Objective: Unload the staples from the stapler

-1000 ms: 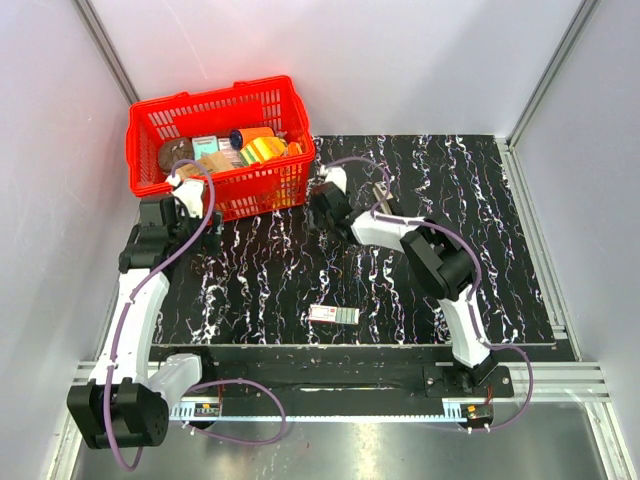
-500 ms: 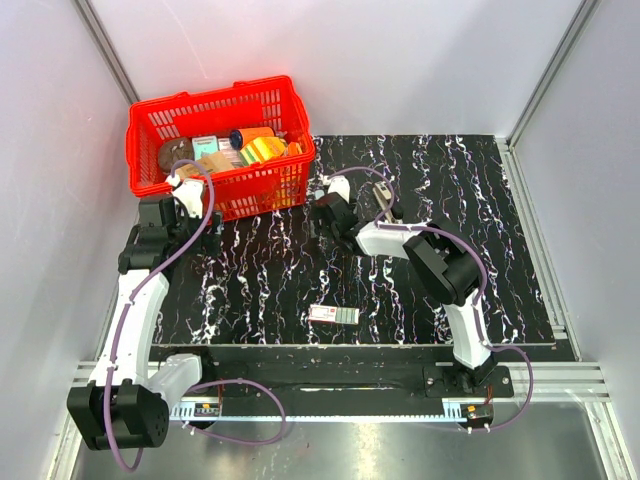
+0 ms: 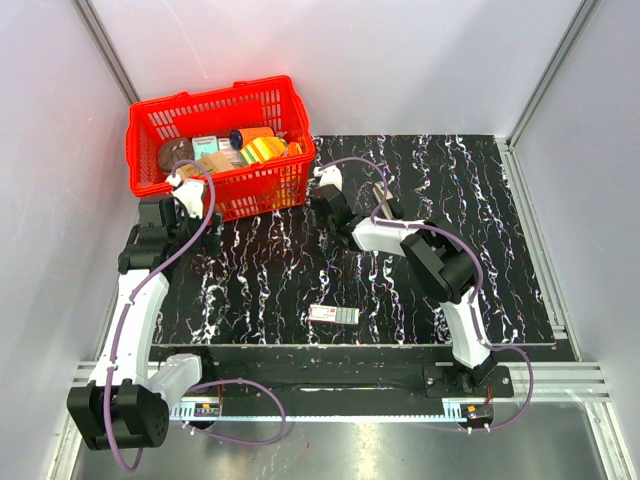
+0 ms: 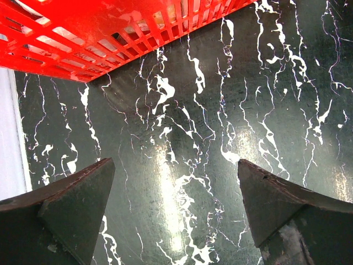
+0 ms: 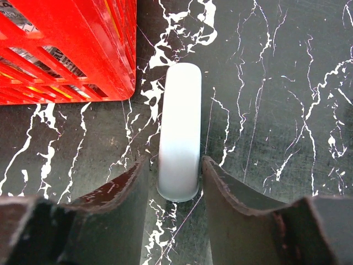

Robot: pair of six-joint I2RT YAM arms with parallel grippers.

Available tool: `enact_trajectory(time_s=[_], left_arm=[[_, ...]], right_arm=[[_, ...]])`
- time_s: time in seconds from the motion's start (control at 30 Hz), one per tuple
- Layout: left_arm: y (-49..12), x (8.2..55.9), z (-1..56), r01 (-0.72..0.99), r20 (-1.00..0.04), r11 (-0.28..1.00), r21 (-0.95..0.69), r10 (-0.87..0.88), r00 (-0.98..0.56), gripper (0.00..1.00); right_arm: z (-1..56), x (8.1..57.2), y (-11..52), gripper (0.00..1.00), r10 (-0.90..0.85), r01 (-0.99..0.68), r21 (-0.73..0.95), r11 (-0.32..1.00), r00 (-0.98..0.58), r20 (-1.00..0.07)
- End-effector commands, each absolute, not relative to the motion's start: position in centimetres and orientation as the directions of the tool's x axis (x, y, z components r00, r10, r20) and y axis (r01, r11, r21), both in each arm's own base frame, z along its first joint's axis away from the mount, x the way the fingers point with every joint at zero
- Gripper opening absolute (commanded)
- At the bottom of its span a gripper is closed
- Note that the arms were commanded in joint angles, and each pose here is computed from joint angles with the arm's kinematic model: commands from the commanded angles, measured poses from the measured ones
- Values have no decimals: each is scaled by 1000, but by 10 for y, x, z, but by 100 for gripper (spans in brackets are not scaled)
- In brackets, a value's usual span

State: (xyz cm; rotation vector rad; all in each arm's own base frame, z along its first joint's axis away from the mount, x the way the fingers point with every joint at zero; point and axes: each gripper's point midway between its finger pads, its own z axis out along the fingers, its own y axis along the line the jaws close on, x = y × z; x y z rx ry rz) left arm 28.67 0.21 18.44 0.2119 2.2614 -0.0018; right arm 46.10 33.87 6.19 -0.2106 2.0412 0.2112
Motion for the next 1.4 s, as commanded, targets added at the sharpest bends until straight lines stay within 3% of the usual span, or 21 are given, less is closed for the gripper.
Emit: enact_trajectory(time_s=[0.0,0.1,0.5,0.83,1.03,1.2,1.37], left_arm=[[4,293,199,151,-790,985,87,161,-591,99],[6,292,201,152,-794,983,99,170,-584,99],[4,282,203,173,-799,978,112,193,-569,99],[1,276,193,205,-789,972,116,215,-576,99],[-1,274,185,239,-778,964,120,240,-581,99],[-20,270,176,330,-781,942,60,250,-572,99],[-62,264,183,492,-827,866,-86,214,-520,99]], right_arm=[[72,470,343,47,-44,-228,61,972,-428,-903],[67,466,341,46,-49,-223,59,973,-449,-892],[81,416,356,24,-19,-266,122,956,-472,-881],[98,307,409,22,-14,-349,192,917,-510,-860],[101,284,440,20,9,-347,239,907,-551,-835],[136,288,459,17,129,-329,356,874,-550,-825],[180,295,467,6,317,-279,517,809,-533,-785]])
